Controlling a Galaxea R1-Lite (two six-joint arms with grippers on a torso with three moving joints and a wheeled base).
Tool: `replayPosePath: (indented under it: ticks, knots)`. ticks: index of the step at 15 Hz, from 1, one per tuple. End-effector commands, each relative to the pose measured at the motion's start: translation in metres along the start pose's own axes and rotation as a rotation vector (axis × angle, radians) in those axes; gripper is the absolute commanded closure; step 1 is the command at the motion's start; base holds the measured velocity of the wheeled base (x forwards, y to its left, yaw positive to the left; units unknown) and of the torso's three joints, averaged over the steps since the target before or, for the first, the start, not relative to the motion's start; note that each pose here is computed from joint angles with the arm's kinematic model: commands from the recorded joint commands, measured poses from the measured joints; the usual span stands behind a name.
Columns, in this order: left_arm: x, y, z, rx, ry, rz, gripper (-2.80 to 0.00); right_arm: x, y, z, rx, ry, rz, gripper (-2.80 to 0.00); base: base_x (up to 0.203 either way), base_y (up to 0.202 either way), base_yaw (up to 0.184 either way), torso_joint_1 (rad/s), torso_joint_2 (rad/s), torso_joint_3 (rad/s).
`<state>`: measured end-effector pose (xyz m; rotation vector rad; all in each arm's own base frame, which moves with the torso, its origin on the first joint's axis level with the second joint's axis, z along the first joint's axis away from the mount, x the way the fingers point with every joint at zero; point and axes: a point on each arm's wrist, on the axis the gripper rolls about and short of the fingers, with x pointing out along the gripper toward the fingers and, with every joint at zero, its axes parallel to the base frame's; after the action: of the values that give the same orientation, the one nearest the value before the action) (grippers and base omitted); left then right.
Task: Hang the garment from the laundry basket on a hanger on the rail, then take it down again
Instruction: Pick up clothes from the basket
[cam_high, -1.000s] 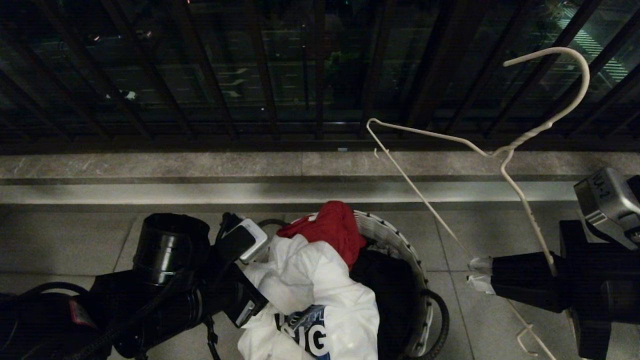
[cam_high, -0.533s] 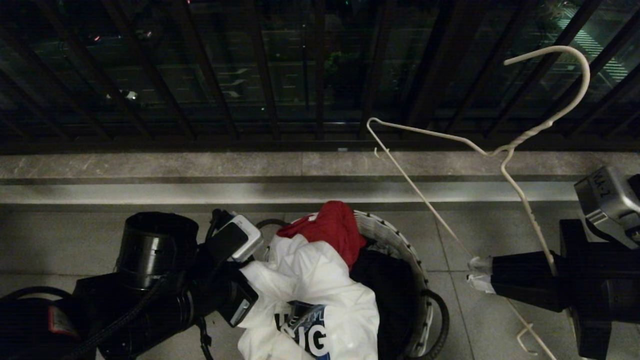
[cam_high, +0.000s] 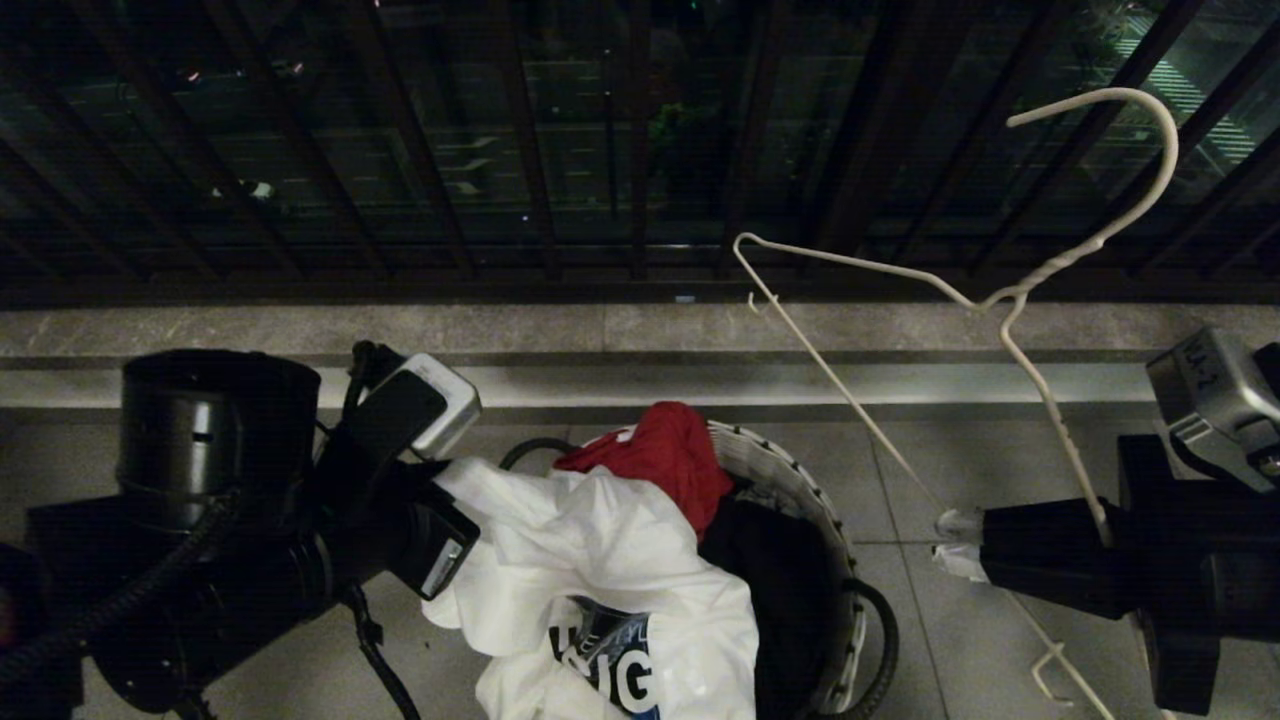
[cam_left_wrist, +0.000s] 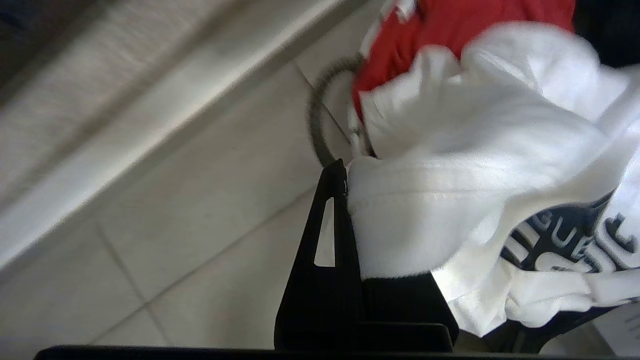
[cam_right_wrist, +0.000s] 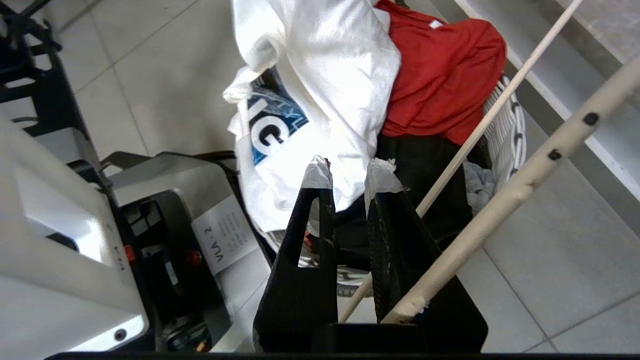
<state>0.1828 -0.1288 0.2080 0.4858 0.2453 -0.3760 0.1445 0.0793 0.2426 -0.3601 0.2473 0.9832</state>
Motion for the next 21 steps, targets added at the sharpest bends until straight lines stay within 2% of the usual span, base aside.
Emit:
replayPosePath:
  ticks: [1,3,5,8,10,13,15,17,21]
  knots:
    - [-0.032,0.01,0.033,0.004,-0.031,0.015,0.0,0.003,-0.006,-0.001,0.007,0.004,-0.017,0.0,0.0,0.0,0.0,0.0,0.0,0.0]
    - [-0.047,0.008,0.055,0.021,-0.012,0.058,0.0,0.003,-0.009,0.0,0.004,-0.005,-0.032,0.0,0.0,0.0,0.0,0.0,0.0,0.0]
    - [-0.057,0.011,0.072,0.016,-0.03,0.09,0.0,0.003,-0.009,0.0,0.003,-0.008,-0.034,0.0,0.0,0.0,0.0,0.0,0.0,0.0]
    - [-0.071,0.008,0.086,0.021,-0.063,0.076,0.0,0.002,-0.01,0.001,0.003,-0.012,-0.043,0.0,0.0,0.0,0.0,0.0,0.0,0.0]
    - [-0.082,0.009,0.095,0.003,-0.109,0.069,0.0,0.0,-0.013,0.006,0.041,-0.033,-0.062,0.0,0.0,0.0,0.0,0.0,0.0,0.0]
    - [-0.09,0.007,0.098,-0.046,-0.144,0.04,0.0,-0.002,-0.017,0.009,0.057,-0.069,-0.095,0.0,0.0,0.0,0.0,0.0,0.0,0.0]
    - [-0.092,0.007,0.098,-0.052,-0.151,0.03,0.0,-0.002,-0.017,0.01,0.057,-0.07,-0.097,0.0,0.0,0.0,0.0,0.0,0.0,0.0]
    - [-0.088,0.001,0.096,-0.048,-0.137,0.013,0.0,-0.002,-0.018,0.009,0.059,-0.068,-0.101,0.0,0.0,0.0,0.0,0.0,0.0,0.0]
    - [-0.065,-0.021,0.096,-0.118,-0.078,-0.022,0.0,0.007,-0.023,0.007,0.074,-0.045,-0.093,0.0,0.0,0.0,0.0,0.0,0.0,0.0]
